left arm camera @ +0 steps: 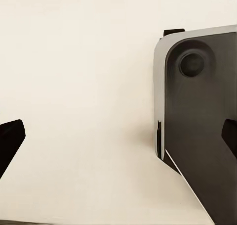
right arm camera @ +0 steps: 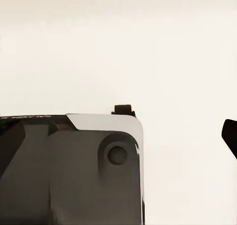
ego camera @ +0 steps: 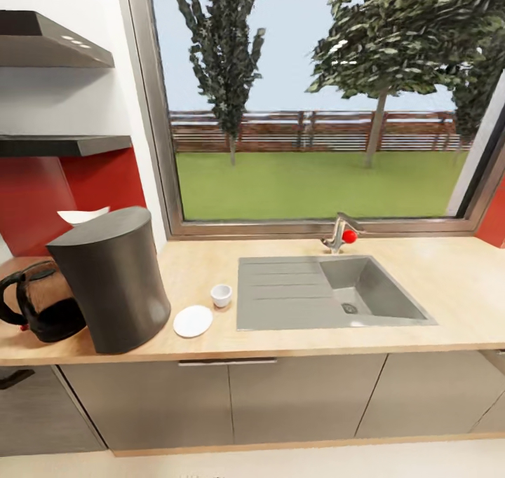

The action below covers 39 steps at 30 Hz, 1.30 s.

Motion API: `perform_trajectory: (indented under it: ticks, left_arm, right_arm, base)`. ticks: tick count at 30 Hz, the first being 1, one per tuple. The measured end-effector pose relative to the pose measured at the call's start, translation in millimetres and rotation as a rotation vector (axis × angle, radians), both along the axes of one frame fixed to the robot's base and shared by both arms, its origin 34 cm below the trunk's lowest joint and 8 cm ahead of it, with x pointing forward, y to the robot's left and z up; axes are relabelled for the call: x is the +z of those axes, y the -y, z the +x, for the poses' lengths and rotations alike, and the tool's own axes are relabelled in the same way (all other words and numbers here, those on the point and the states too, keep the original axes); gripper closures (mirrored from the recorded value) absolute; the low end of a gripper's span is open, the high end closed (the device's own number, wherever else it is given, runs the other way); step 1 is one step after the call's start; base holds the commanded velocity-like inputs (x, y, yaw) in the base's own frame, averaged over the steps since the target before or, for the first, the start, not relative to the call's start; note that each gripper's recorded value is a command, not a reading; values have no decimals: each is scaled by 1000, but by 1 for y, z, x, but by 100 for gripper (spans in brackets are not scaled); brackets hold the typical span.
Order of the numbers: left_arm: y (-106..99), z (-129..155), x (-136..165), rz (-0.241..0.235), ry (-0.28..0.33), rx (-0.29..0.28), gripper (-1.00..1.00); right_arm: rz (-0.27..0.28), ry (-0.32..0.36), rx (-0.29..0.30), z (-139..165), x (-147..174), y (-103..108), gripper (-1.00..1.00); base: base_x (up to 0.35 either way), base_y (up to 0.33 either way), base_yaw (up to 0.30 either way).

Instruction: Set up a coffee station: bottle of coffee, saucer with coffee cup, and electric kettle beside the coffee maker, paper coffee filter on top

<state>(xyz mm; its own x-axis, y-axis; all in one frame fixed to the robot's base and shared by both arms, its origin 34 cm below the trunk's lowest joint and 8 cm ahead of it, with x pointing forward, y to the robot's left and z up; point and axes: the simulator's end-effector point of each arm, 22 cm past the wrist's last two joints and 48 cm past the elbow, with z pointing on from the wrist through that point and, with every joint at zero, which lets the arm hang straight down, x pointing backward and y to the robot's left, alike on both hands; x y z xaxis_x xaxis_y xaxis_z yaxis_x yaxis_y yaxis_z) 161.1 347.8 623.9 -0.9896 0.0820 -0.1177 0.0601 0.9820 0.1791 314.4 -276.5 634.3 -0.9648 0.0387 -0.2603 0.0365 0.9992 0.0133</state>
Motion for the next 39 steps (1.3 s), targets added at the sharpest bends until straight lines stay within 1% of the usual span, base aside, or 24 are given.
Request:
perform_trajectory:
  ticks: [8, 11, 17, 22, 25, 28, 31, 35, 39]
  left_arm:
    - [0, -1, 0, 0, -5, -5, -100]
    - [-1, -2, 0, 2, -7, -7, -100]
    - [-6, -3, 0, 8, -12, -10, -100]
    - [-7, -4, 0, 9, -16, -14, -100]
    - [-9, -5, 1, 12, -17, -15, -100]
    - [-10, -5, 1, 13, -19, -17, -100]
    - [-14, -4, 1, 30, -16, -18, -100]
    - [-24, 0, 4, 77, -8, -15, -100]
    - [-24, 0, 4, 88, -5, -18, -100]
  right_arm:
    - [-3, -5, 2, -2, -1, 1, -100]
    - [-5, -14, 4, -7, -2, 2, -100]
    - [-13, -69, 6, -48, -10, 5, -100]
    - [-72, -115, -4, -83, -14, 26, -100]
    - [-83, -126, -5, -91, -14, 29, -100]
    - [-82, -131, -3, -94, -15, 26, -100]
    - [-78, -132, -1, -95, -15, 23, -100]
    - [-75, -133, -2, -95, -15, 21, -100]
    - [-75, -131, -4, -95, -15, 21, -100]
  base:
    - [1, -5, 277]
    - [0, 0, 276]
    - [0, 0, 276]
    - [0, 0, 232]
    - [0, 0, 80]
    - [0, 0, 23]
    - [-14, 0, 6]
    - [-173, 0, 1]
    - [-60, 0, 0]
